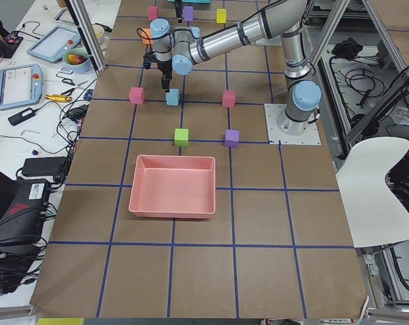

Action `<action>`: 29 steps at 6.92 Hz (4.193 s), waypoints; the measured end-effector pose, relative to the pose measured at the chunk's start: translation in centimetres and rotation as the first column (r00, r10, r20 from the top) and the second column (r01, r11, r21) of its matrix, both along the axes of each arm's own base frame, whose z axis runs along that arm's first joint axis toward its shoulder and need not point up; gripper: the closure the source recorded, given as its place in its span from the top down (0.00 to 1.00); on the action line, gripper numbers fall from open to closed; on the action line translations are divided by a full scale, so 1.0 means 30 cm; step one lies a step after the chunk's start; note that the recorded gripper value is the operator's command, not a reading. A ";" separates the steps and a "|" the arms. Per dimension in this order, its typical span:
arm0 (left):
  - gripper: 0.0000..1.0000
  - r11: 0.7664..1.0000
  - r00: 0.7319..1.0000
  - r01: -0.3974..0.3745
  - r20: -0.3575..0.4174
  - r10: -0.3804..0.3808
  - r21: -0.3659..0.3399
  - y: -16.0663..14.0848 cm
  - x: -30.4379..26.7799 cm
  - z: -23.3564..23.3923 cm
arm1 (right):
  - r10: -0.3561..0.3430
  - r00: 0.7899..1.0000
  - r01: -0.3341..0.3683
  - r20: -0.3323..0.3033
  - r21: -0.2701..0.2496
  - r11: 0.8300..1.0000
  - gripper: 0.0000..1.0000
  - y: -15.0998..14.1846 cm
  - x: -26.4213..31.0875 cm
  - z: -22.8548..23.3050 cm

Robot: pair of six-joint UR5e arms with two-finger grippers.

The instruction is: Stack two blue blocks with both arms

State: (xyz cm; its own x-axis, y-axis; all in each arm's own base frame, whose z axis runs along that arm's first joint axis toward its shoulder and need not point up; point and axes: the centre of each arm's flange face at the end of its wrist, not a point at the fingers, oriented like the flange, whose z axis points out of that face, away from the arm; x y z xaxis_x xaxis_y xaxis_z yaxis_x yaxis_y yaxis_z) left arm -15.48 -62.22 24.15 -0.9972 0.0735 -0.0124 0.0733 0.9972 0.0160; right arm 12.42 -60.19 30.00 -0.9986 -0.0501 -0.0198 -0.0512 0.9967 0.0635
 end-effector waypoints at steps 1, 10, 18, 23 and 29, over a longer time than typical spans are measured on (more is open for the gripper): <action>1.00 1.000 1.000 0.009 0.001 -0.009 -0.004 -0.007 0.001 -0.057 | 0.015 1.000 -0.015 0.001 -0.006 1.000 1.00 -0.018 0.001 -0.068; 0.00 0.999 1.000 0.006 0.023 -0.005 -0.046 -0.002 0.027 -0.123 | 0.066 0.998 -0.066 -0.001 -0.010 0.998 0.00 0.064 0.002 -0.333; 0.00 0.995 1.000 0.000 -0.021 -0.002 -0.096 -0.014 0.019 0.038 | -0.173 0.984 0.171 0.051 0.042 0.984 0.00 0.434 0.699 -0.233; 0.00 0.996 1.000 0.001 -0.021 -0.003 -0.094 -0.007 0.014 0.060 | -0.142 0.989 0.139 0.030 0.084 0.987 0.00 0.510 0.751 -0.318; 0.00 0.996 1.000 0.002 -0.023 -0.004 -0.087 0.040 -0.011 0.132 | -0.101 0.993 0.100 0.060 0.023 0.995 1.00 0.487 0.768 -0.310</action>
State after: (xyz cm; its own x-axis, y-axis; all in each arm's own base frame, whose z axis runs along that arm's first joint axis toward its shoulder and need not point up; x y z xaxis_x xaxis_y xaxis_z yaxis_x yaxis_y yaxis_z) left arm -15.81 -61.03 28.11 -0.9971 0.0761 0.0039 0.0757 0.9945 -0.0720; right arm 35.45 -45.58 20.71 -0.9954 0.0511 -0.0809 0.0444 0.9955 0.0833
